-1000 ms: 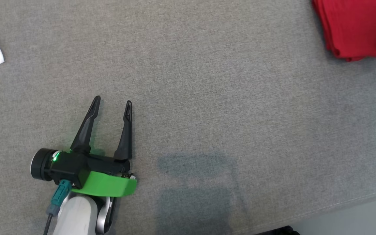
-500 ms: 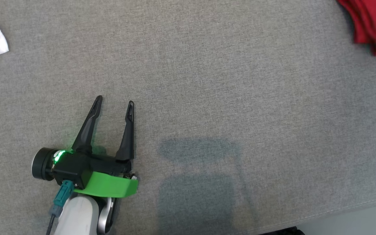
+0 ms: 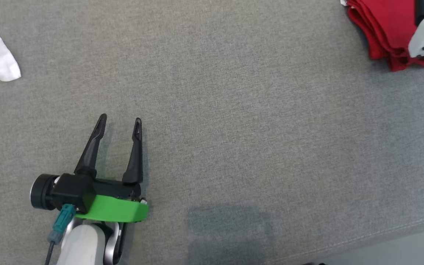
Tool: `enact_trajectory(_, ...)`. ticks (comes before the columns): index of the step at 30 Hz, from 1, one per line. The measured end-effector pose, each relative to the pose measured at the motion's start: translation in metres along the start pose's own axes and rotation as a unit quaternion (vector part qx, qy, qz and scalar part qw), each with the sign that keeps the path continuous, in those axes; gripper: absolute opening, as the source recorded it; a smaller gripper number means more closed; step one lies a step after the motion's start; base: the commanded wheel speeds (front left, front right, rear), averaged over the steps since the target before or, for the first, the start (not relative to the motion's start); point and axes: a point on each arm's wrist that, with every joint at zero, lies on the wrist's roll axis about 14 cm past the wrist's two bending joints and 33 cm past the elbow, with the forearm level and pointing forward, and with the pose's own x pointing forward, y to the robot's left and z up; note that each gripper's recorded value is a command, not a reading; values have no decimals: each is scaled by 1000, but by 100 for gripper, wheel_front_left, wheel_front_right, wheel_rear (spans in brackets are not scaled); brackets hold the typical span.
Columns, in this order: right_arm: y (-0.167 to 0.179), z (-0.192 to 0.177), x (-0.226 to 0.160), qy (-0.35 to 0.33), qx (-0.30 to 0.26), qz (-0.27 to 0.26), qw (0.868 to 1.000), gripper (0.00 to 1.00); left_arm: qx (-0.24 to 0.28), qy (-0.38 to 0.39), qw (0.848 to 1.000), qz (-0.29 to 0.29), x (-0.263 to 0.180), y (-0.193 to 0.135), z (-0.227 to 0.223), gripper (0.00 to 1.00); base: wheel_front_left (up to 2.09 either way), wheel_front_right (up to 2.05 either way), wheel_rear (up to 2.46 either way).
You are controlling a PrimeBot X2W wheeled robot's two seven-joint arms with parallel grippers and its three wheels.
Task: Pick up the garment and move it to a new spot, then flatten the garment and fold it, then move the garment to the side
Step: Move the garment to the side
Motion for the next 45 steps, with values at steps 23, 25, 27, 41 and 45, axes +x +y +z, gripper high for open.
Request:
enact_trajectory(23, 124, 66, -145, -157, 156, 88, 971, 100, -8, -49, 989, 139, -96, 40, 56, 100, 0, 0, 0)
enact_trajectory(25, 130, 65, -160, -164, 174, 85, 967, 100, -9, -52, 988, 143, -105, 40, 58, 100, 0, 0, 0)
enact_trajectory(27, 131, 59, -174, -165, 177, 80, 967, 100, -8, -57, 988, 145, -112, 39, 61, 100, 0, 0, 0)
enact_trajectory(41, 160, 36, -217, -150, 215, 106, 959, 100, -11, -77, 985, 153, -130, 35, 73, 100, 0, 0, 0)
enact_trajectory(45, 160, 36, -217, -150, 216, 107, 959, 100, -12, -76, 985, 152, -131, 35, 72, 100, 0, 0, 0)
